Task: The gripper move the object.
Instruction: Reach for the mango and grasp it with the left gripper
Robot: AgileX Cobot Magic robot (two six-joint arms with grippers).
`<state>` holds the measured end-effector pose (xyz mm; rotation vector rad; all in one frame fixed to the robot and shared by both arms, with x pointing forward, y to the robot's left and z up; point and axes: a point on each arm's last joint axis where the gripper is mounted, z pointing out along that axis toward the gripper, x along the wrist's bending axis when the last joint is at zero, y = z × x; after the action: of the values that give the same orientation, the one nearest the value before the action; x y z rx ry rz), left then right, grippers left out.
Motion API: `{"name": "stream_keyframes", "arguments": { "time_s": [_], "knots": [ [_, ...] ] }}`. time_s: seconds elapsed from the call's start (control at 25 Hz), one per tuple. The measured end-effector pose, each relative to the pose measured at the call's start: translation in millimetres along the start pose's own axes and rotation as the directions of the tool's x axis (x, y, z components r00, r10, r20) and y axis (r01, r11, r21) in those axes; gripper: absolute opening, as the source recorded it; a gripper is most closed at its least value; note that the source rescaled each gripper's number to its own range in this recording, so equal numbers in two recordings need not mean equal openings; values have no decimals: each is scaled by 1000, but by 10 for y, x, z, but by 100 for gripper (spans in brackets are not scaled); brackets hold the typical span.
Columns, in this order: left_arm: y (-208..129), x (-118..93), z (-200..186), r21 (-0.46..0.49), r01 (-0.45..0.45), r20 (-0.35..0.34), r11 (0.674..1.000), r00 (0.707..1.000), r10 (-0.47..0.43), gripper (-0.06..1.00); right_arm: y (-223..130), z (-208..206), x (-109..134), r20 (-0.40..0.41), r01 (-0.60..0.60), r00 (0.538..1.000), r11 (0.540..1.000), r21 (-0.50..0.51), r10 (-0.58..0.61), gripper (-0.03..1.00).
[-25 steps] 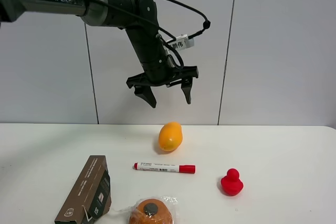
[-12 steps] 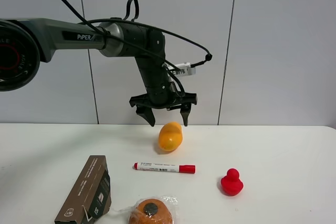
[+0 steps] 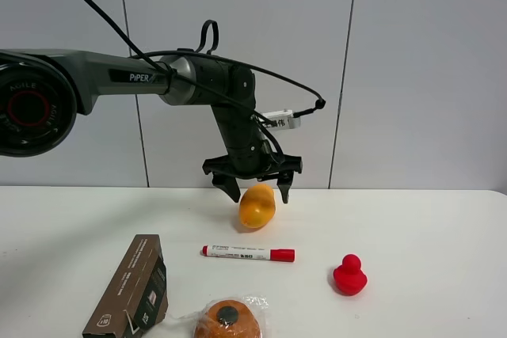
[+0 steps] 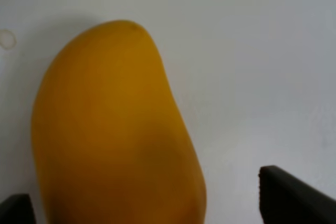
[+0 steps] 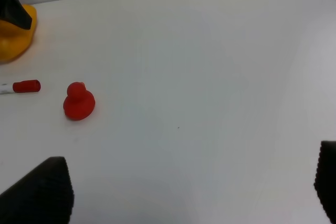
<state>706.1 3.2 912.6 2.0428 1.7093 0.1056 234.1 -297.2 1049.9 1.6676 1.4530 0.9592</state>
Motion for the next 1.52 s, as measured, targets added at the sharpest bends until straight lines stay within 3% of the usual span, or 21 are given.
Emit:
{"name": "stream_keyframes", "arguments": {
  "time_s": [0.36, 0.68, 1.04, 1.52],
  "knots": [
    [8, 31, 157, -15, -36, -23, 999, 999, 35, 81, 0, 0, 0, 0, 0, 1000, 1000, 0, 0, 100],
    [-35, 128, 297, -3, -109, -99, 994, 989, 108, 80, 1, 0, 0, 0, 0, 1000, 1000, -1, 0, 100],
    [-31, 133, 296, -5, -132, -106, 991, 986, 131, 70, 1, 0, 0, 0, 0, 1000, 1000, -1, 0, 100],
    [-60, 157, 407, -4, -205, -107, 979, 973, 203, 69, 1, 0, 0, 0, 0, 1000, 1000, -1, 0, 100]
  ]
}}
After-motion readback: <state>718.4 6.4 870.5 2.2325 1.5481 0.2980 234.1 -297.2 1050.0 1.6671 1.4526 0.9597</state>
